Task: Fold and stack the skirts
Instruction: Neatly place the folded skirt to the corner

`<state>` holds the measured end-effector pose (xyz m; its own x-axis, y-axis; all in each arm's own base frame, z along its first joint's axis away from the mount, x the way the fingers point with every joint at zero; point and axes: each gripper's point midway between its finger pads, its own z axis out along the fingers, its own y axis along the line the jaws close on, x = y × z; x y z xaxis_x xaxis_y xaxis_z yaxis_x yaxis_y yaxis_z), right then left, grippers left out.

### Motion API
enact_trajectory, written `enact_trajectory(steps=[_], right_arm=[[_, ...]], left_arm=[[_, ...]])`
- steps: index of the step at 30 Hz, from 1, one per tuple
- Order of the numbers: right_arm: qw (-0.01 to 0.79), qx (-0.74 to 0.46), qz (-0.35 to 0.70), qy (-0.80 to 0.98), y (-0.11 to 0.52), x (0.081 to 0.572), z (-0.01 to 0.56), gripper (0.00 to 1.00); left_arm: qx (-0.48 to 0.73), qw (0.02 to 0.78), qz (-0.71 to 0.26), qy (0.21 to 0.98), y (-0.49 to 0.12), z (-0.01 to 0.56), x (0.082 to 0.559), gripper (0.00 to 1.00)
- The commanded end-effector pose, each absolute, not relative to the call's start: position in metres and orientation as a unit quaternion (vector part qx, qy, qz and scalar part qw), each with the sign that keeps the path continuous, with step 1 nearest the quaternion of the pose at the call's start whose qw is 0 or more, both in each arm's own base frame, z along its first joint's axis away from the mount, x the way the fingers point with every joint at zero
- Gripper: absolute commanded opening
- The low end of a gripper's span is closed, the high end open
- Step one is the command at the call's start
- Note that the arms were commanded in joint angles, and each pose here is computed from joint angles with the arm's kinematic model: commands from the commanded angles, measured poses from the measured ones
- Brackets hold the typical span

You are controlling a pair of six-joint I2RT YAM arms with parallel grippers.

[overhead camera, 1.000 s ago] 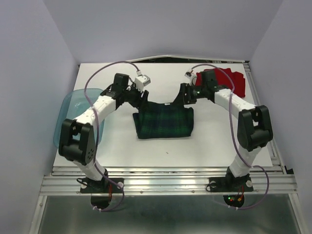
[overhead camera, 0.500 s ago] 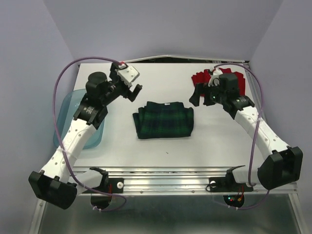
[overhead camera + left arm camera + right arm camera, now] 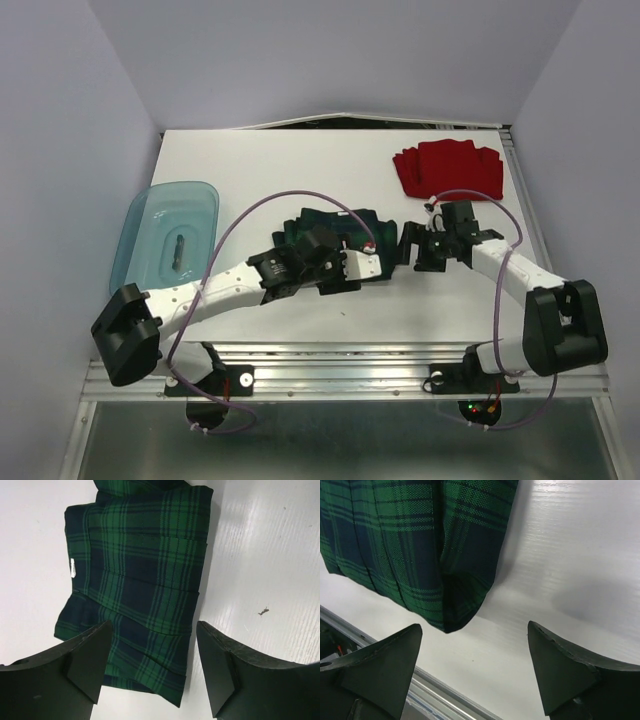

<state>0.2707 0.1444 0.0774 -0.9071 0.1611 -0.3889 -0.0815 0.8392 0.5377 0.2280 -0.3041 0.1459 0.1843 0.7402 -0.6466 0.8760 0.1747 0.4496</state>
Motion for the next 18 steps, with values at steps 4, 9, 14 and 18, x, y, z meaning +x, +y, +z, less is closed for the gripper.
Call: enact_trajectory(steps=[4,9,14,18], right_arm=[[0.222,-0.004,0.353,0.909,0.169,0.295,0.071,0.89],[0.22,-0.006,0.369,0.903,0.176,0.303,0.063,0.88],[0.205,-0.003,0.386,0.9,0.181,0.302,0.059,0.87],[0.197,0.005,0.39,0.899,0.183,0.299,0.059,0.86]], left_arm=[[0.593,0.475,-0.166,0.629,-0.327,0.173,0.217,0.82],[0.608,0.463,-0.175,0.621,-0.327,0.152,0.208,0.82],[0.63,0.457,-0.147,0.61,-0.331,0.135,0.217,0.82],[0.639,0.458,-0.108,0.608,-0.336,0.119,0.229,0.82]])
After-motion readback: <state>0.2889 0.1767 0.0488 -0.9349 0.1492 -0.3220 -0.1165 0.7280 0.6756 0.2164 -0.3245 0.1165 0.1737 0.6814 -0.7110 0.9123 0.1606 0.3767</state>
